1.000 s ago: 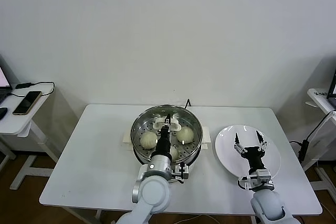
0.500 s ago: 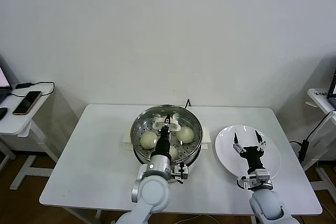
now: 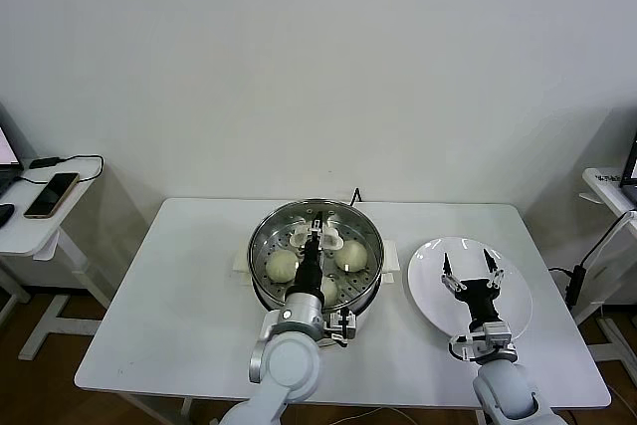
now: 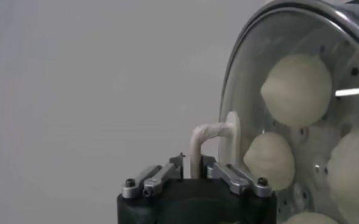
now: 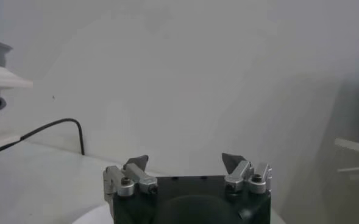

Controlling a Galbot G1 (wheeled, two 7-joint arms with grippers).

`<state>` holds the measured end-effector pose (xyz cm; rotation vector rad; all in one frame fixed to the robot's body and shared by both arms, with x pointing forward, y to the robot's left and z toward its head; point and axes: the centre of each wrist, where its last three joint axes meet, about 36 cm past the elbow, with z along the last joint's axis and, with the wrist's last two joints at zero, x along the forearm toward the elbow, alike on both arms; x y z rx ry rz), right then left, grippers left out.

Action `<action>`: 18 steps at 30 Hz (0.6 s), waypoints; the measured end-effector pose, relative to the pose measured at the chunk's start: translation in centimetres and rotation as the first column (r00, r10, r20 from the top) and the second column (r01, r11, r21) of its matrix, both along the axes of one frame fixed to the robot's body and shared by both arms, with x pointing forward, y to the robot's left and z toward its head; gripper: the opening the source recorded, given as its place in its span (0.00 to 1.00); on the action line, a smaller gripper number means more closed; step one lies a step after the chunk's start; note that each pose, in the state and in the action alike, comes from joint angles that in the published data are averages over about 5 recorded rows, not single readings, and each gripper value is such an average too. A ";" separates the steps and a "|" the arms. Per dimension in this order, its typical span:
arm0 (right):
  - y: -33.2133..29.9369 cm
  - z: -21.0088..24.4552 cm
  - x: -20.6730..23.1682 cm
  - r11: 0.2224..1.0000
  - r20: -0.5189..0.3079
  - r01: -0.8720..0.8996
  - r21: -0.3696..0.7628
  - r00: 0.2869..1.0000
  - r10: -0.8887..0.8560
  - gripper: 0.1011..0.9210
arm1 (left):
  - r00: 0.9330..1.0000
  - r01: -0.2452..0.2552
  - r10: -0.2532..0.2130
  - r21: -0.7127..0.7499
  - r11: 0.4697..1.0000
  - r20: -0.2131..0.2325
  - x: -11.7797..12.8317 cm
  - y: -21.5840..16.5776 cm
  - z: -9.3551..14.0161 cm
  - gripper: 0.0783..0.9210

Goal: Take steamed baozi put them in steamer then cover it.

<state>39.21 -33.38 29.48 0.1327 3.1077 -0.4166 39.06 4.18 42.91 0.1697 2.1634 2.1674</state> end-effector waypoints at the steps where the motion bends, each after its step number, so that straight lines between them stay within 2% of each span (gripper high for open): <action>1: 0.0 0.0 0.0 1.000 0.000 -0.001 0.000 1.000 0.001 0.88 | 1.000 0.000 0.000 0.000 1.000 0.001 0.0 0.1 0.1 0.45; 11: 0.6 0.0 0.4 1.000 0.005 -0.017 0.008 1.000 0.017 0.88 | 1.000 0.011 -0.010 -0.009 1.000 0.011 -0.9 0.4 0.8 0.78; 18: 1.0 -0.1 0.9 1.000 0.003 -0.020 0.013 1.000 0.019 0.88 | 1.000 0.024 -0.024 -0.025 0.999 0.000 -2.2 1.5 1.4 0.84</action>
